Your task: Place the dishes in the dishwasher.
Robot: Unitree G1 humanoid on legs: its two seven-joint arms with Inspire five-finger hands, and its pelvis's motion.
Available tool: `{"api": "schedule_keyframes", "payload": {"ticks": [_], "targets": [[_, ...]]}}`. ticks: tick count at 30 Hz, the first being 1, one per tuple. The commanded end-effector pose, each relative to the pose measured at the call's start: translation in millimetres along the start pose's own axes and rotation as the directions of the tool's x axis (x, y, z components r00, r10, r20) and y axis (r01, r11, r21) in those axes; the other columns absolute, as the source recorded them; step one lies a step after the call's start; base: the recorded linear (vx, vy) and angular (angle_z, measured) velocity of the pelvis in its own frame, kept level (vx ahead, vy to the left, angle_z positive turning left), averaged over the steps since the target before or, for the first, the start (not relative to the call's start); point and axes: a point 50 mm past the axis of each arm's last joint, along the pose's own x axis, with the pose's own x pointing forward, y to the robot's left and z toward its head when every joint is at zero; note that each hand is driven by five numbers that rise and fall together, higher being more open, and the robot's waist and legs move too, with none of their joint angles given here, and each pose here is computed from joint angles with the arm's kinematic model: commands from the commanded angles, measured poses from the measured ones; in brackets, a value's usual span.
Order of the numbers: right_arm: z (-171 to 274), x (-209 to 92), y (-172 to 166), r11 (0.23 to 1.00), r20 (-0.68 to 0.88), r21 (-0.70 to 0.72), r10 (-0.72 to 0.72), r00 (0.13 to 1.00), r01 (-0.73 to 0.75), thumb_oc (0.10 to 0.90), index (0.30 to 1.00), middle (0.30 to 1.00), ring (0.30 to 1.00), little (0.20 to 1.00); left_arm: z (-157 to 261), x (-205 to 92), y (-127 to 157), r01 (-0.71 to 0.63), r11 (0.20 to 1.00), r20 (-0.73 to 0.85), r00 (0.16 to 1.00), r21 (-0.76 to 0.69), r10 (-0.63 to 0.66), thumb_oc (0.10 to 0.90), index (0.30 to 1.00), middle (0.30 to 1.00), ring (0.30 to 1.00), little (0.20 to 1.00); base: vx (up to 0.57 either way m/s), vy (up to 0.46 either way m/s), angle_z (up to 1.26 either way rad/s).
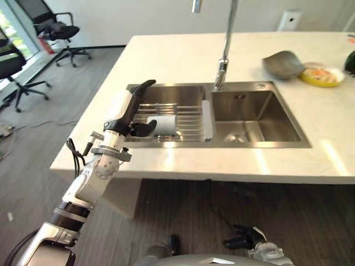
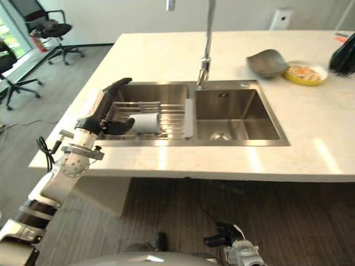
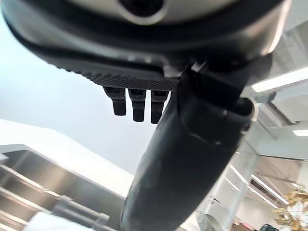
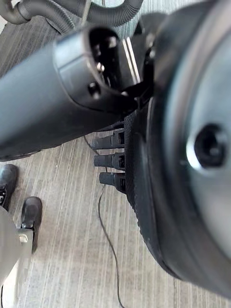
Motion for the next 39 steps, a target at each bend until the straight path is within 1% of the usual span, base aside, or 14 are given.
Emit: {"api": "schedule_keyframes", "payload": {"ticks": [1, 2, 5, 8, 16, 19, 20, 22, 23, 25, 28, 34, 36, 39], "targets": [[25, 3, 4, 0.999, 0.084, -0.025, 0.038, 0.996, -0.036, 0.8, 0.9, 0.9, 0.9, 0.9, 40, 35, 38, -0.134, 0.99, 0.23, 0.966, 0.045, 0.12, 0.8, 0.9, 0.9, 0.9, 0.9, 0.05, 0.01, 0.13], [26, 4, 9, 0.997, 0.082, -0.049, 0.063, 0.995, -0.059, 0.8, 0.9, 0.9, 0.9, 0.9, 45, 37, 42, -0.101, 0.992, 0.263, 0.962, 0.078, 0.078, 0.8, 0.9, 0.9, 0.9, 0.9, 0.05, 0.016, -0.13], [21, 3, 10, 0.997, 0.063, -0.039, 0.073, 0.995, -0.071, 0.8, 0.9, 0.9, 0.9, 0.9, 40, 37, 40, -0.055, 0.995, 0.24, 0.97, 0.08, 0.034, 0.8, 0.9, 0.9, 0.9, 0.9, 0.02, 0.013, -0.35], [8, 2, 12, 0.996, 0.015, -0.033, 0.083, 0.996, -0.082, 0.8, 0.9, 0.9, 0.9, 0.9, 29, 31, 42, -0.01, 0.999, 0.171, 0.985, -0.033, 0.015, 0.8, 0.9, 0.9, 0.9, 0.9, 0.03, 0.007, 0.09], [-1, 1, 9, 0.996, -0.016, -0.017, 0.082, 0.996, -0.082, 0.8, 0.9, 0.9, 0.9, 0.9, 30, 27, 62, 0.016, 1.0, 0.191, 0.981, 0.013, -0.018, 0.8, 0.9, 0.9, 0.9, 0.9, 0.0, -0.001, 0.0], [1, 1, 9, 0.995, -0.017, -0.021, 0.093, 0.996, -0.093, 0.8, 0.9, 0.9, 0.9, 0.9, 34, 26, 67, 0.092, 0.996, 0.209, 0.973, 0.011, -0.092, 0.8, 0.9, 0.9, 0.9, 0.9, 0.0, 0.0, 0.0], [2, 1, 13, 0.993, -0.018, -0.041, 0.113, 0.993, -0.114, 0.8, 0.9, 0.9, 0.9, 0.9, 36, 25, 68, 0.15, 0.989, 0.214, 0.966, -0.005, -0.146, 0.8, 0.9, 0.9, 0.9, 0.9, 0.0, 0.0, 0.0], [3, 2, 14, 0.992, -0.017, -0.048, 0.12, 0.993, -0.121, 0.8, 0.9, 0.9, 0.9, 0.9, 36, 25, 68, 0.171, 0.985, 0.217, 0.962, 0.001, -0.168, 0.8, 0.9, 0.9, 0.9, 0.9, 0.0, 0.0, 0.0], [6, 2, 14, 0.991, -0.014, -0.054, 0.125, 0.992, -0.126, 0.8, 0.9, 0.9, 0.9, 0.9, 38, 25, 66, 0.208, 0.978, 0.218, 0.954, 0.025, -0.208, 0.8, 0.9, 0.9, 0.9, 0.9, 0.0, -0.012, 0.03], [12, 3, 15, 0.989, -0.002, -0.064, 0.134, 0.991, -0.133, 0.8, 0.9, 0.9, 0.9, 0.9, 43, 27, 65, 0.234, 0.972, 0.236, 0.943, 0.033, -0.235, 0.8, 0.9, 0.9, 0.9, 0.9, 0.0, -0.016, 0.05], [17, 4, 17, 0.987, 0.008, -0.085, 0.141, 0.99, -0.14, 0.8, 0.9, 0.9, 0.9, 0.9, 44, 28, 54, 0.26, 0.965, 0.244, 0.935, 0.015, -0.256, 0.8, 0.9, 0.9, 0.9, 0.9, 0.01, -0.013, 0.08], [22, 4, 20, 0.983, 0.026, -0.113, 0.15, 0.988, -0.146, 0.8, 0.9, 0.9, 0.9, 0.9, 50, 32, 34, 0.308, 0.95, 0.262, 0.914, 0.054, -0.311, 0.8, 0.9, 0.9, 0.9, 0.9, 0.0, -0.003, 0.04], [21, 4, 19, 0.983, 0.022, -0.121, 0.145, 0.989, -0.141, 0.8, 0.9, 0.9, 0.9, 0.9, 52, 35, 19, 0.344, 0.936, 0.258, 0.9, 0.069, -0.35, 0.8, 0.9, 0.9, 0.9, 0.9, 0.0, 0.0, 0.0], [19, 4, 20, 0.982, 0.018, -0.123, 0.145, 0.989, -0.141, 0.8, 0.9, 0.9, 0.9, 0.9, 51, 36, 13, 0.356, 0.932, 0.253, 0.897, 0.07, -0.362, 0.8, 0.9, 0.9, 0.9, 0.9, 0.0, -0.002, 0.01]]}}
